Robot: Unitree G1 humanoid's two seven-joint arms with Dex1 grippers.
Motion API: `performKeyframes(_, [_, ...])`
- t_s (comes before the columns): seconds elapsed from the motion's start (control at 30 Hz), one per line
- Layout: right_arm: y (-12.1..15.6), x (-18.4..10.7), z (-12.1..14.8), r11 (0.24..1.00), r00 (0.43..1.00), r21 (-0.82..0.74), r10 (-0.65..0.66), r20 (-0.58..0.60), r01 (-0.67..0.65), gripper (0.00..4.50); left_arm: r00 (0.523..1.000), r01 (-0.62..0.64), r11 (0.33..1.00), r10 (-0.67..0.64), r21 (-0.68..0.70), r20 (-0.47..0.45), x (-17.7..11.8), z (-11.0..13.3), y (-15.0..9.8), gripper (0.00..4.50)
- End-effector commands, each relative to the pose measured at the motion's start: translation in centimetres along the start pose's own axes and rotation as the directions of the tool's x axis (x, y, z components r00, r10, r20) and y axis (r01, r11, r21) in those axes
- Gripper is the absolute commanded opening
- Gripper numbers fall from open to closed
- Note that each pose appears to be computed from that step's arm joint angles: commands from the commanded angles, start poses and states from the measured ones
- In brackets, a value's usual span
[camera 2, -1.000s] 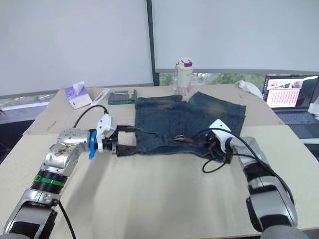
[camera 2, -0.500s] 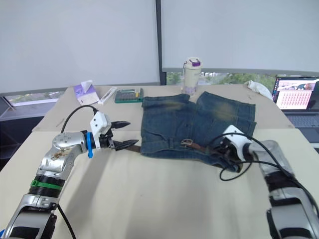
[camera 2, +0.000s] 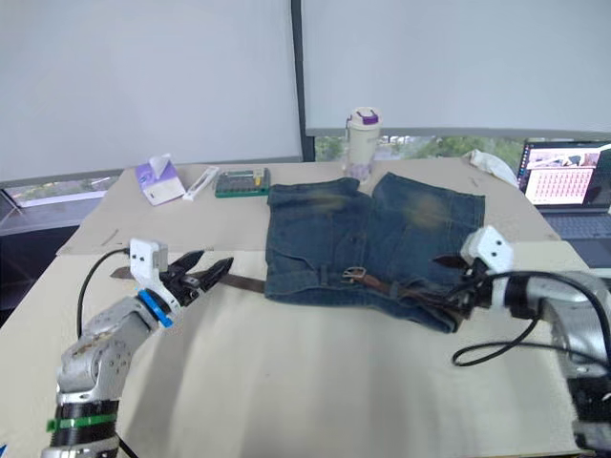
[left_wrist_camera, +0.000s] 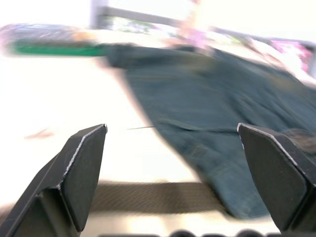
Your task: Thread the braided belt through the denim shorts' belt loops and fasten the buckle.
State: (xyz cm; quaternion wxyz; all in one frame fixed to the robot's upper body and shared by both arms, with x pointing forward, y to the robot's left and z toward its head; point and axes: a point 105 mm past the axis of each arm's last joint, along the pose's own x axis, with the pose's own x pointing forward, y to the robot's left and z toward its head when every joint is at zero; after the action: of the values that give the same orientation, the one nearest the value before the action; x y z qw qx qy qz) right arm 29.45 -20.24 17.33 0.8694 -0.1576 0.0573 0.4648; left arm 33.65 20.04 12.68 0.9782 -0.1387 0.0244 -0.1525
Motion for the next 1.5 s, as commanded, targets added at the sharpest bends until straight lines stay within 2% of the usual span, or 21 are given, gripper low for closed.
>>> performKeyframes(0.03, [3.1, 1.4, 3.9, 0.998, 0.988, -0.033, 0.059, 0.145, -0.055, 4.44, 0.980, -0.197, 0.971, 0.200, -0.138, 0.006, -0.9, -0.1, 2.1, 4.50])
performKeyframes(0.1, [4.2, 2.3, 4.7, 0.996, 0.984, -0.047, 0.078, 0.163, -0.072, 4.44, 0.943, -0.328, 0.912, 0.331, -0.245, -0.031, -1.4, -1.1, 4.0, 4.50])
performKeyframes(0.17, [4.3, 2.5, 4.9, 0.997, 0.985, -0.051, 0.068, 0.160, -0.061, 4.44, 0.935, -0.352, 0.892, 0.350, -0.283, -0.059, -1.4, -1.5, 4.2, 4.50])
performKeyframes(0.43, [3.6, 2.9, 5.7, 0.996, 0.985, -0.084, 0.047, 0.167, -0.034, 4.44, 0.934, -0.358, 0.814, 0.318, -0.457, -0.165, 0.7, -3.1, 2.7, 4.50])
performKeyframes(0.63, [3.9, 3.7, 6.5, 0.995, 0.978, -0.091, 0.053, 0.202, -0.036, 4.44, 0.962, -0.271, 0.813, 0.207, -0.516, -0.179, 3.8, -2.9, 0.9, 4.50])
performKeyframes(0.83, [4.0, 4.0, 6.5, 0.996, 0.977, -0.087, 0.040, 0.212, -0.022, 4.44, 0.935, -0.354, 0.754, 0.304, -0.553, -0.183, 5.2, -2.8, 3.1, 4.50])
performKeyframes(0.93, [4.0, 4.0, 6.3, 0.997, 0.976, -0.081, 0.033, 0.214, -0.016, 4.44, 0.915, -0.386, 0.715, 0.376, -0.582, -0.145, 5.3, -2.1, 4.6, 4.50])
performKeyframes(1.1, [4.3, 4.3, 6.3, 0.998, 0.972, -0.059, 0.029, 0.231, -0.015, 4.44, 0.853, -0.442, 0.656, 0.518, -0.611, -0.062, 4.5, -0.1, 8.8, 4.50])
performKeyframes(1.3, [4.4, 4.5, 6.4, 0.998, 0.971, -0.055, 0.033, 0.239, -0.020, 4.44, 0.847, -0.461, 0.648, 0.526, -0.607, -0.082, 5.2, -0.5, 9.8, 4.50])
performKeyframes(1.37, [4.4, 4.6, 6.3, 0.998, 0.970, -0.051, 0.033, 0.240, -0.022, 4.50, 0.846, -0.475, 0.652, 0.524, -0.592, -0.101, 5.4, -0.9, 9.8, 3.94])
performKeyframes(1.5, [4.5, 4.6, 6.4, 0.999, 0.968, -0.036, 0.023, 0.248, -0.015, 4.50, 0.840, -0.472, 0.658, 0.538, -0.586, -0.071, 5.4, -0.6, 10.1, 2.68])
